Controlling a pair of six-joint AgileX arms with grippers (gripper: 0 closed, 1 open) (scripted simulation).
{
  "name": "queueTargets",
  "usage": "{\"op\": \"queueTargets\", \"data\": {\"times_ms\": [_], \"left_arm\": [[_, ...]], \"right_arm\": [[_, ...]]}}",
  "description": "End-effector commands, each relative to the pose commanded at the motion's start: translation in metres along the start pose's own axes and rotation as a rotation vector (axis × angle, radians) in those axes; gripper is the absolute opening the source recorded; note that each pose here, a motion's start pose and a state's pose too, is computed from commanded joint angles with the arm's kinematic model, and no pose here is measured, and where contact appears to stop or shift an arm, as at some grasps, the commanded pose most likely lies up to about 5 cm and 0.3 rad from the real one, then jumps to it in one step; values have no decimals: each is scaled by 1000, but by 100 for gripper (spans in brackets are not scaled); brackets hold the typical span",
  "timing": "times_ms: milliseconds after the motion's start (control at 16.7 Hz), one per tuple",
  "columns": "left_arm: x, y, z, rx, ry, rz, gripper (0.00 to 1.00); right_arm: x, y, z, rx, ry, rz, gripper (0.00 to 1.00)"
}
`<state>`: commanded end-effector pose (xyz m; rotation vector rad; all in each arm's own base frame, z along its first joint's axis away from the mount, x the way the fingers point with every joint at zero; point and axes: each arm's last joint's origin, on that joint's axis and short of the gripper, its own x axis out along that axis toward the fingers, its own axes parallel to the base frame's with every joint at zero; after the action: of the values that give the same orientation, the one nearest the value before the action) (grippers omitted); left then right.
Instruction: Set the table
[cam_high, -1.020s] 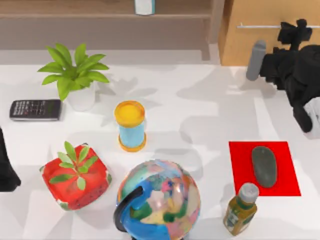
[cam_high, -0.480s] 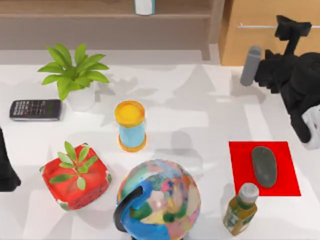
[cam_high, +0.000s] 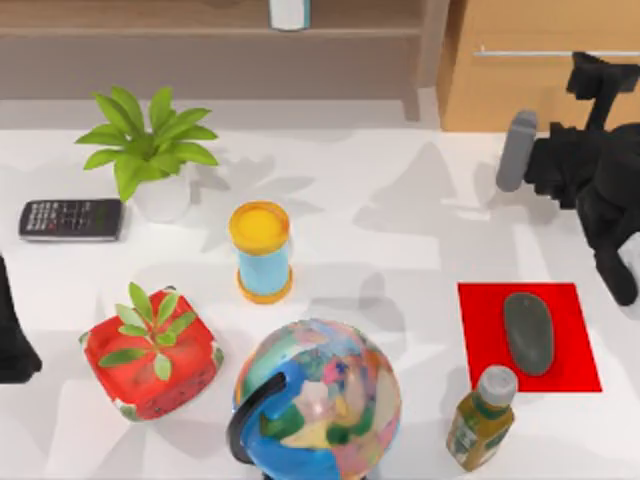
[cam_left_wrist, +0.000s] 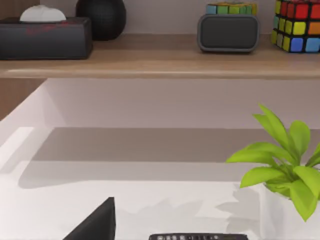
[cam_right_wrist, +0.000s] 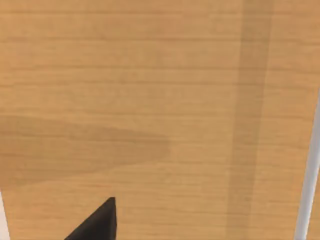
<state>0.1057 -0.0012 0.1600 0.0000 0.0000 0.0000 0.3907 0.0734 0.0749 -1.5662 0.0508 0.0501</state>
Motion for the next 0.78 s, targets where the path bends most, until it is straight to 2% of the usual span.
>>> {"op": "queueTargets", "data": {"times_ms": [180, 360, 540, 780], "left_arm": [[0, 0, 0, 0, 0, 0, 100], [0, 0, 0, 0, 0, 0, 100], [0, 0, 0, 0, 0, 0, 100], [0, 0, 0, 0, 0, 0, 100]], "right_arm": [[0, 1, 2, 0, -6, 1, 100], [-1, -8, 22, 54, -39, -20, 100], [-9, -19, 66, 173, -110, -25, 100], [-22, -33, 135, 404, -198, 9, 100]]}}
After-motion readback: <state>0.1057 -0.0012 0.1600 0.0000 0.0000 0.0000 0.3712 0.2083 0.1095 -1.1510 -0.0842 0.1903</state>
